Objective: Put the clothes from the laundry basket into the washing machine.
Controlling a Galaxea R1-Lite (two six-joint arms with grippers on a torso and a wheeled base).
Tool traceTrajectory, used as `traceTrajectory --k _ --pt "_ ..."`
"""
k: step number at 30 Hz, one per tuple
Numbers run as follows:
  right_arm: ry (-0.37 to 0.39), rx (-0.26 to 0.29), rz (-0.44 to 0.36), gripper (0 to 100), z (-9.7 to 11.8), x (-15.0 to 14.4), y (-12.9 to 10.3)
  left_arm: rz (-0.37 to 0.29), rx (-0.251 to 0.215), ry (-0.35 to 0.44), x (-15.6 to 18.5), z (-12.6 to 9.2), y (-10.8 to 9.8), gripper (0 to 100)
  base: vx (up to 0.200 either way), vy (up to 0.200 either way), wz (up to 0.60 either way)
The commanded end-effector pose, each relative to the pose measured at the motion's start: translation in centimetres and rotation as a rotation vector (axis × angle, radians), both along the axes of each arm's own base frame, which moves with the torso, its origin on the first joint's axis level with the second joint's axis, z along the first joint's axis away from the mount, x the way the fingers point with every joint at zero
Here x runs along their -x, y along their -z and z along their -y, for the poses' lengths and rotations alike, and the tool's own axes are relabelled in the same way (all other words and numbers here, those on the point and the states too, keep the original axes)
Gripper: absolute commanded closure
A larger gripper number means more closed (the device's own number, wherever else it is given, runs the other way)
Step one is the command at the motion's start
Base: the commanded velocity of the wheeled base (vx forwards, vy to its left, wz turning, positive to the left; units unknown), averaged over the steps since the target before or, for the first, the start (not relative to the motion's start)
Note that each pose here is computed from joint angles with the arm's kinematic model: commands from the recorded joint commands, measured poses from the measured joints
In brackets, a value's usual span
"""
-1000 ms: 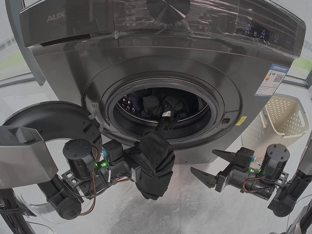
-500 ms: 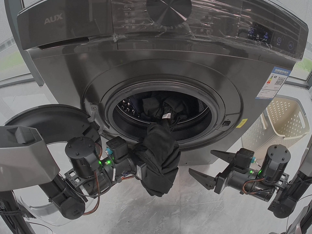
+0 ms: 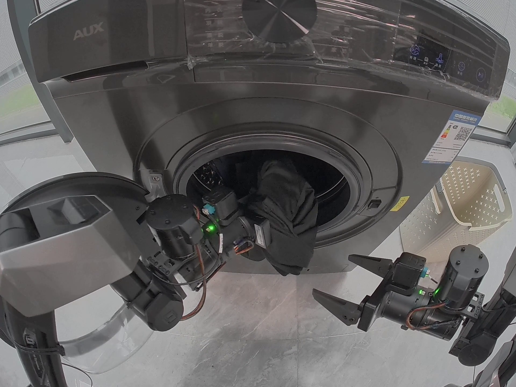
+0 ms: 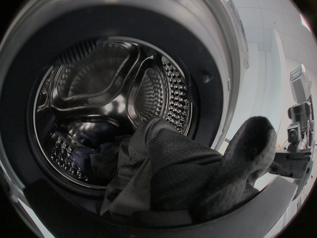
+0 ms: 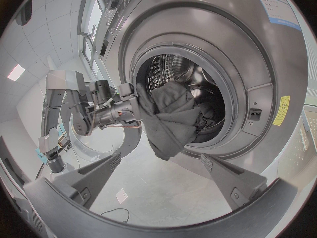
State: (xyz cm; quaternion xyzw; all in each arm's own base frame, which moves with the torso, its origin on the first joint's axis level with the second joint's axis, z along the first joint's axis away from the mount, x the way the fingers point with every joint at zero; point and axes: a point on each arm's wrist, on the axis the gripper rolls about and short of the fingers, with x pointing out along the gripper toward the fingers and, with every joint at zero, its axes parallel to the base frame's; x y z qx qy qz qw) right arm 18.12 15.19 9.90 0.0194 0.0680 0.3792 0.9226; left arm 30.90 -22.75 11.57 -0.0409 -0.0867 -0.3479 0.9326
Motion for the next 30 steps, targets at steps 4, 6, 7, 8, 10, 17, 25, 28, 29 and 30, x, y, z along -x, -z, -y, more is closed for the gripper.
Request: traceTrajectory --k 4,6,7,8,10,17,25,28,29,30 --pt "-0.021 -0.003 0.002 0 -0.2 0.6 -0.2 -0.035 0.006 -0.027 -3.4 2.3 2.7 100 0.0 0.0 0.0" --pt "-0.021 -0.003 0.002 0 -0.2 0.5 -0.1 -0.027 0.019 -0.068 -5.4 2.7 2.4 100 0.0 0.0 0.0" --pt "-0.019 -0.003 0.002 0 -0.2 0.5 -0.1 -0.025 0.025 -0.081 -6.1 2.7 2.3 100 0.0 0.0 0.0" --pt "-0.018 -0.002 0.001 0 -0.2 0.5 -0.1 -0.022 0.036 -0.086 -6.7 2.9 2.1 100 0.0 0.0 0.0" --pt "-0.019 -0.001 0.0 0 -0.2 0.5 -0.1 -0.015 0.064 -0.083 -7.6 3.5 1.4 100 0.0 0.0 0.0" --pt "-0.018 -0.003 0.002 0 -0.2 0.4 -0.1 -0.072 0.061 -0.082 -9.2 5.0 1.8 100 0.0 0.0 0.0" --pt "-0.021 -0.003 0.002 0 -0.3 0.5 -0.1 -0.068 0.092 -0.128 -11.9 5.7 1.7 100 0.0 0.0 0.0" --pt "-0.015 -0.001 0.0 0 -0.2 0.4 0.0 -0.081 0.087 -0.179 -14.3 4.9 0.6 100 0.0 0.0 0.0" --pt "-0.013 -0.001 0.0 0 -0.1 0.3 0.0 -0.082 0.089 -0.191 -14.8 4.8 0.5 100 0.0 0.0 0.0" --pt "-0.015 -0.001 0.0 0 -0.1 0.4 0.0 -0.076 0.096 -0.205 -15.4 4.7 0.2 100 0.0 0.0 0.0"
